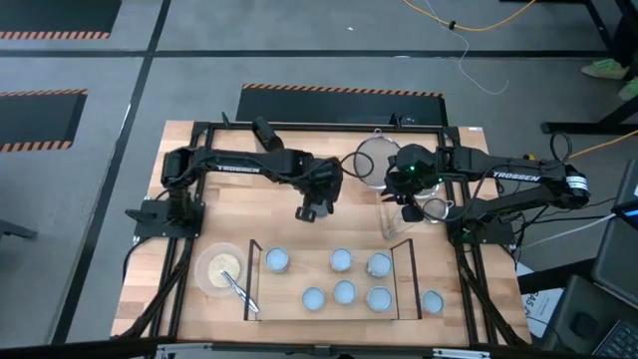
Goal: Pick and place cans onto a shelf
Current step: Put the tuna can on the shelf
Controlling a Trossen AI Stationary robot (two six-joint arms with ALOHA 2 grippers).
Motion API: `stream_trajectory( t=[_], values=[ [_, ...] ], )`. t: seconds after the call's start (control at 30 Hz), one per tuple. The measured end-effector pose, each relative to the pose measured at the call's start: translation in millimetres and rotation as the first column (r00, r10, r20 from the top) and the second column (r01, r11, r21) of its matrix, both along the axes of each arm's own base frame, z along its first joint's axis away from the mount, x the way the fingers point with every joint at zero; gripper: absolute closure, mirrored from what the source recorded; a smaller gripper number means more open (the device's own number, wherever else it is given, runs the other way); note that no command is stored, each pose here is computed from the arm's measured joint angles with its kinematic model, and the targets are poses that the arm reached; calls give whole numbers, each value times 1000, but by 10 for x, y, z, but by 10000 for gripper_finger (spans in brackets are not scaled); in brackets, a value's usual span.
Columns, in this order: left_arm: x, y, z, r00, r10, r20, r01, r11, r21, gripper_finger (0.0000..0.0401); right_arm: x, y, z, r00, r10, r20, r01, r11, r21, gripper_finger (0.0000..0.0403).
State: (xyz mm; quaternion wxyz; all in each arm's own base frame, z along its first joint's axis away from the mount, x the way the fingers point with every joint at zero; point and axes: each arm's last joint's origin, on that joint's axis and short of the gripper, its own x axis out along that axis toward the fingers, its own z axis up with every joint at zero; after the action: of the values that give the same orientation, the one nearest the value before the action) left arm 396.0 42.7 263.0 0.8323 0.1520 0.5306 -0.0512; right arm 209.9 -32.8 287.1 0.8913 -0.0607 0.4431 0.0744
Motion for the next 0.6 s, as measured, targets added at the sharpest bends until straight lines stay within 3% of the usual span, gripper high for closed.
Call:
stream_trajectory(
  t=[0.27, 0.6],
  values=[
    [-38, -24, -209, 971, -184, -151, 178, 983, -51, 400, 0, 0, -1, 1000, 0, -1, 0, 1000, 0, 320],
    [99, -110, -423, 911, -383, -150, 384, 923, -27, 400, 8, -2, 5, 1000, 2, 10, -2, 1000, -4, 320]
  ],
)
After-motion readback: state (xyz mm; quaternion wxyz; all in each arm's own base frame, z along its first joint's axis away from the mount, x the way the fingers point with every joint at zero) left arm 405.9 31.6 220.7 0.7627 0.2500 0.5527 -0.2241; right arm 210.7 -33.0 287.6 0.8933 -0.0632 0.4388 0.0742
